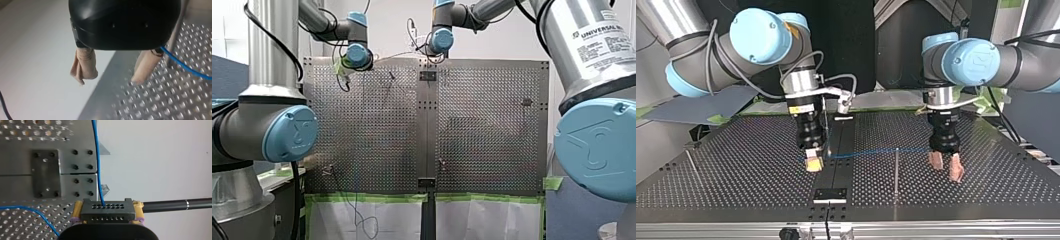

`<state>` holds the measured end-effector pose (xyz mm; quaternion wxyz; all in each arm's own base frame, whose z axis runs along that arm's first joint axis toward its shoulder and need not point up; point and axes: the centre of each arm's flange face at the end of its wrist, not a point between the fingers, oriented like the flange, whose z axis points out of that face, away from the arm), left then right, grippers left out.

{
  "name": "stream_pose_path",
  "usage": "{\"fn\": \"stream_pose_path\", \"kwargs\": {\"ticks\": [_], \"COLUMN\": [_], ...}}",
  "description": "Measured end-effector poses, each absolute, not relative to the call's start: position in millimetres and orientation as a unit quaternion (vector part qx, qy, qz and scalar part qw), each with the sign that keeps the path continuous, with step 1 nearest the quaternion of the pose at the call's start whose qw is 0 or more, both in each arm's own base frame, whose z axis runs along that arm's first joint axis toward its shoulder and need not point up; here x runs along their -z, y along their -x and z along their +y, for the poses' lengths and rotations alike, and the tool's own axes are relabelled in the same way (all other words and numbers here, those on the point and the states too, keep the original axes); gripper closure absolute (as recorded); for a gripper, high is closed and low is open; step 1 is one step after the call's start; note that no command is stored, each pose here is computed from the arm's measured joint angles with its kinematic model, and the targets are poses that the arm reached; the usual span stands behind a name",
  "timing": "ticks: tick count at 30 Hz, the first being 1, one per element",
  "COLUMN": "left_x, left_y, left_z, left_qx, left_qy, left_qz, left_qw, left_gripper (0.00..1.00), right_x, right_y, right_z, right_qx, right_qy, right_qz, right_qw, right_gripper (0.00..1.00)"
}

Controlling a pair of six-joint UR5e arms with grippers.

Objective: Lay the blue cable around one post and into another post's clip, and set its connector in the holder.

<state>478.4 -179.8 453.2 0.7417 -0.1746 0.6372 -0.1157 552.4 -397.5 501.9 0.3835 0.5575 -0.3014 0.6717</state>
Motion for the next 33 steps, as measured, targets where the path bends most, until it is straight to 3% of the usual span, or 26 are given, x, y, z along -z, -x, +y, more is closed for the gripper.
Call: {"fn": "stream_pose_path", "kwargs": {"ticks": [10,33], "left_x": [-439,-435], "left_y": [-505,-543], "left_z": [-156,-164], "left_qx": [0.11,0.168], "left_qy": [0.166,0.111], "left_qz": [0.652,0.668], "left_qw": [0.732,0.716], "left_gripper": [0.0,0.0], "right_x": [-500,-487], "right_y": [-547,-537], "right_z": [-414,-459], "right_qx": [-0.668,-0.663], "right_qy": [-0.555,-0.542], "right_qz": [-0.307,-0.318], "right_qw": [0.389,0.407], "right_gripper": [1.0,1.0]}}
